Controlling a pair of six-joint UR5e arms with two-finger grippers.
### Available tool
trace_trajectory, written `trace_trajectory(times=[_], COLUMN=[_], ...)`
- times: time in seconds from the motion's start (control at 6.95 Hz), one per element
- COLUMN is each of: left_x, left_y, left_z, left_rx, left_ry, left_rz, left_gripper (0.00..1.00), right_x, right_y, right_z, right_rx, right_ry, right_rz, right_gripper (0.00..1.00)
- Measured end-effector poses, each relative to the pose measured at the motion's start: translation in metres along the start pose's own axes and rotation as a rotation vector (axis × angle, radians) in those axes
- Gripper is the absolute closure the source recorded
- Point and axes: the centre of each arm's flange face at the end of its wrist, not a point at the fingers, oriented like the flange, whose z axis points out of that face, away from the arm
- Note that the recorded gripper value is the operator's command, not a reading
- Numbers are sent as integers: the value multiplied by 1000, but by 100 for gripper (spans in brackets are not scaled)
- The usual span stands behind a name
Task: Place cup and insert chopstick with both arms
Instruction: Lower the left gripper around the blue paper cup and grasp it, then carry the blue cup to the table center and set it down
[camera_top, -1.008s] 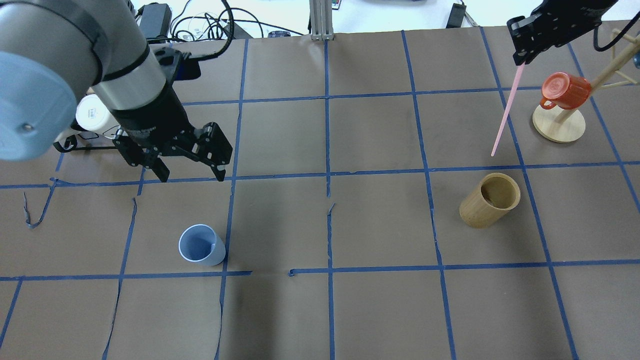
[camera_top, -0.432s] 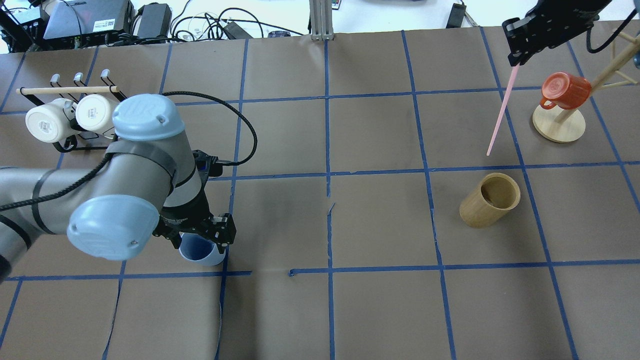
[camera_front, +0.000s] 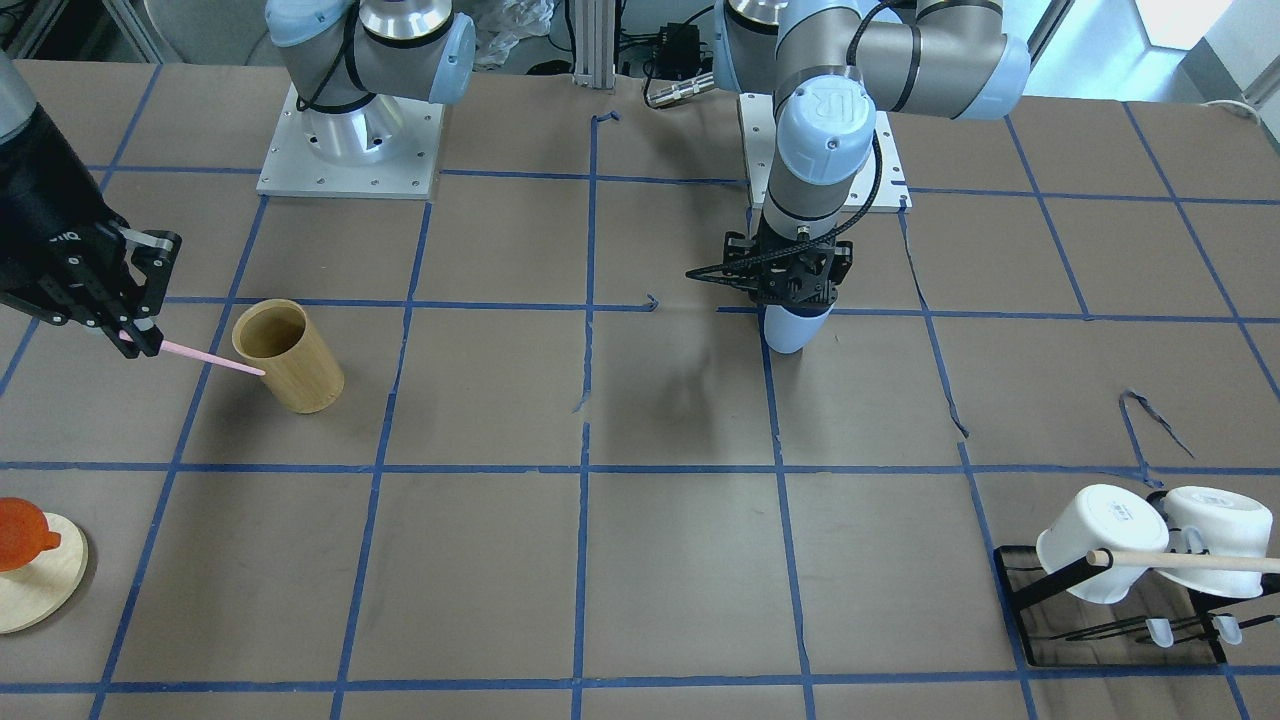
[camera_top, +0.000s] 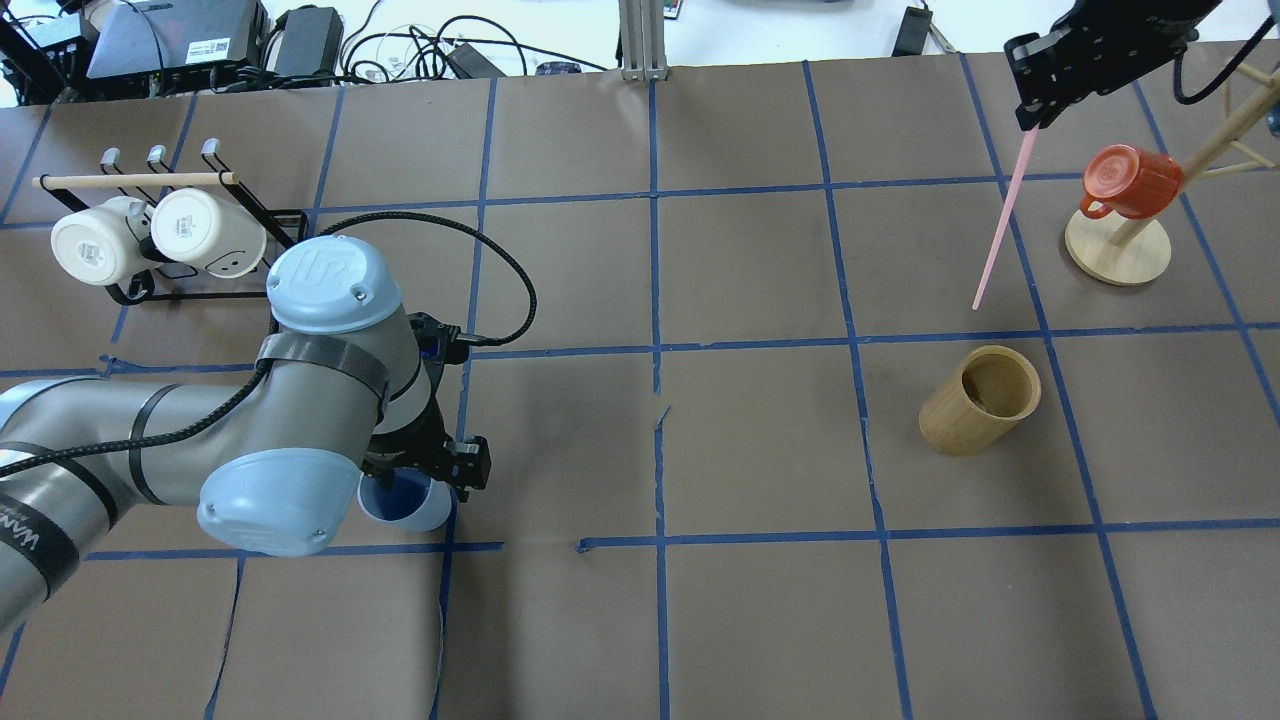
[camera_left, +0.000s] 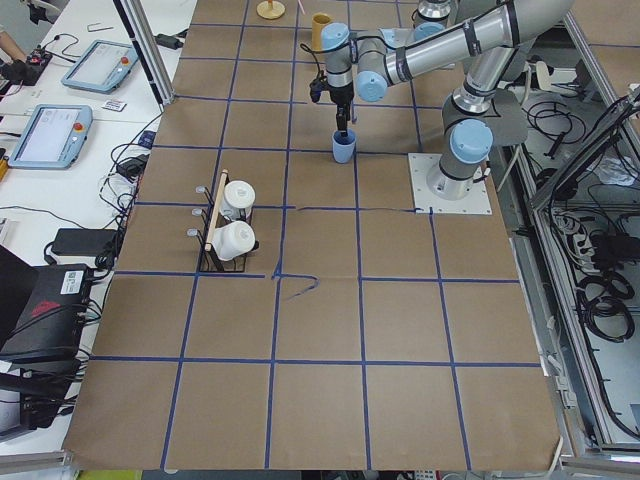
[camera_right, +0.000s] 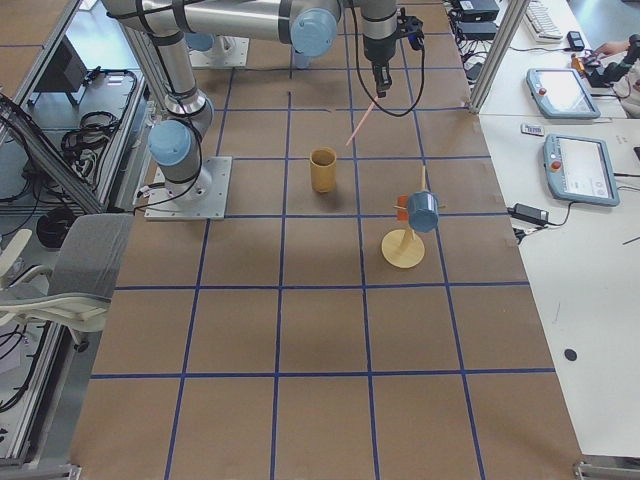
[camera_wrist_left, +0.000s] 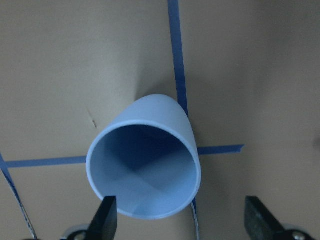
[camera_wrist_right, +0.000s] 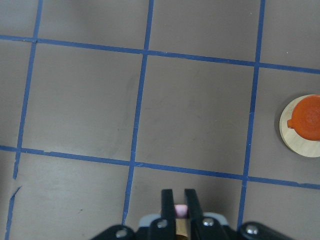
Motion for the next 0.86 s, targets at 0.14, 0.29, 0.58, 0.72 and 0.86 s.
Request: trace_trajectory(times=[0.14, 0.29, 0.58, 0.72, 0.86], left_x=[3, 4, 3, 0, -2], left_y=[0, -1, -6, -14, -27], left_z=[5, 8, 6, -4, -21], left_rx=[-5, -11, 2, 39, 73], left_ry=[5, 5, -7, -31, -45], left_rz=[7, 11, 24, 46, 56], left_gripper=[100, 100, 100, 100, 100], right_x=[0, 0, 0, 0, 0], right_y=[0, 0, 0, 0, 0], right_z=[0, 0, 0, 0, 0], right_rx=[0, 0, 0, 0, 0], right_ry=[0, -1, -1, 0, 0], right_rz=[0, 0, 0, 0, 0], right_gripper=[93, 93, 95, 97, 97])
